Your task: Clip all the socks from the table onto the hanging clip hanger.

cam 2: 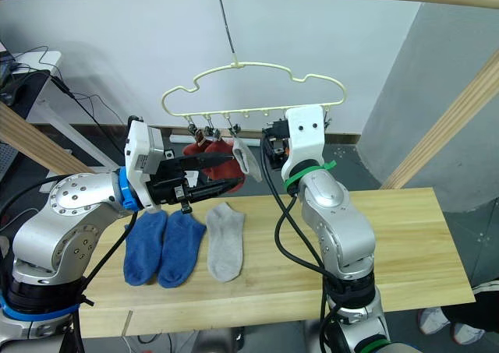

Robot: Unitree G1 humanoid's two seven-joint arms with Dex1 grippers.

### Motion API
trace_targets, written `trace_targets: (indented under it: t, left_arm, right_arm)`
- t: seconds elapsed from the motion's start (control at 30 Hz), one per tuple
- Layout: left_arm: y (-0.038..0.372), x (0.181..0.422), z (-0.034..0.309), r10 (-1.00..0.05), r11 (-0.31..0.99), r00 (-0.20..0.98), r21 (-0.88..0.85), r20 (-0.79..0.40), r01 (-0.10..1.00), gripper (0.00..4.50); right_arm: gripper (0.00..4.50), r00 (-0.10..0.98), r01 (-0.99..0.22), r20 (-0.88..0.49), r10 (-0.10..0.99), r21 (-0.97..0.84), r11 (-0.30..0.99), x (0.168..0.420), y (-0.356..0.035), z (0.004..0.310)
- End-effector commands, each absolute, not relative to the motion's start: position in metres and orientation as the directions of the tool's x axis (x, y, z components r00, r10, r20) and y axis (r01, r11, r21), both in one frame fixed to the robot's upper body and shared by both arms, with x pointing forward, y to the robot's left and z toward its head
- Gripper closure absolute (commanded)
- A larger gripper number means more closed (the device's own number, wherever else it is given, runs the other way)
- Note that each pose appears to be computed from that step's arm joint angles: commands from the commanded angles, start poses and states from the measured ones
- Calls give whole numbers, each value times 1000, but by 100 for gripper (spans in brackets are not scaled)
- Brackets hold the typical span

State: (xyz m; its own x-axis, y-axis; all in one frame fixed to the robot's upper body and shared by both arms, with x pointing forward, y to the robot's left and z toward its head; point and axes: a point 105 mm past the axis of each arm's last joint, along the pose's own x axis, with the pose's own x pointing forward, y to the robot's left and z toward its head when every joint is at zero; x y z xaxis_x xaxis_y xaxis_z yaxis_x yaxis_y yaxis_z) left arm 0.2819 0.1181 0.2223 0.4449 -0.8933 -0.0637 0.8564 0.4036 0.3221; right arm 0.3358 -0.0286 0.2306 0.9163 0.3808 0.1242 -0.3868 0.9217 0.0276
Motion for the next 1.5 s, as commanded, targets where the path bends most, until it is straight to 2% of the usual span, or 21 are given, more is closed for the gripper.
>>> trace_targets:
  t: [0.03, 0.8, 0.9, 1.1, 1.17, 1.37, 1.5]
  left_arm:
    - [115, 277, 228, -901, 389, 432, 354, -48, 851, 206]
    - [115, 276, 227, -898, 394, 437, 351, -49, 849, 206]
    - [114, 276, 227, -898, 395, 438, 351, -48, 849, 206]
    - [115, 275, 225, -894, 405, 446, 341, -47, 848, 206]
    - [115, 275, 225, -888, 422, 459, 331, -38, 844, 206]
    - [119, 273, 216, -852, 501, 523, 256, -22, 827, 206]
    - [132, 268, 184, -784, 607, 617, 125, -66, 784, 206]
  right_arm:
    - [144, 895, -415, 195, 401, 34, 909, 333, -23, 247]
    - [144, 882, -430, 230, 412, 30, 903, 343, -18, 249]
    - [197, 884, -424, 231, 406, 33, 905, 343, -19, 249]
    - [406, 892, -404, 235, 386, 34, 914, 346, -23, 250]
    - [441, 893, -402, 236, 383, 36, 915, 346, -24, 250]
    - [442, 895, -398, 236, 379, 35, 917, 346, -25, 250]
    - [442, 895, -398, 237, 379, 35, 917, 347, -26, 250]
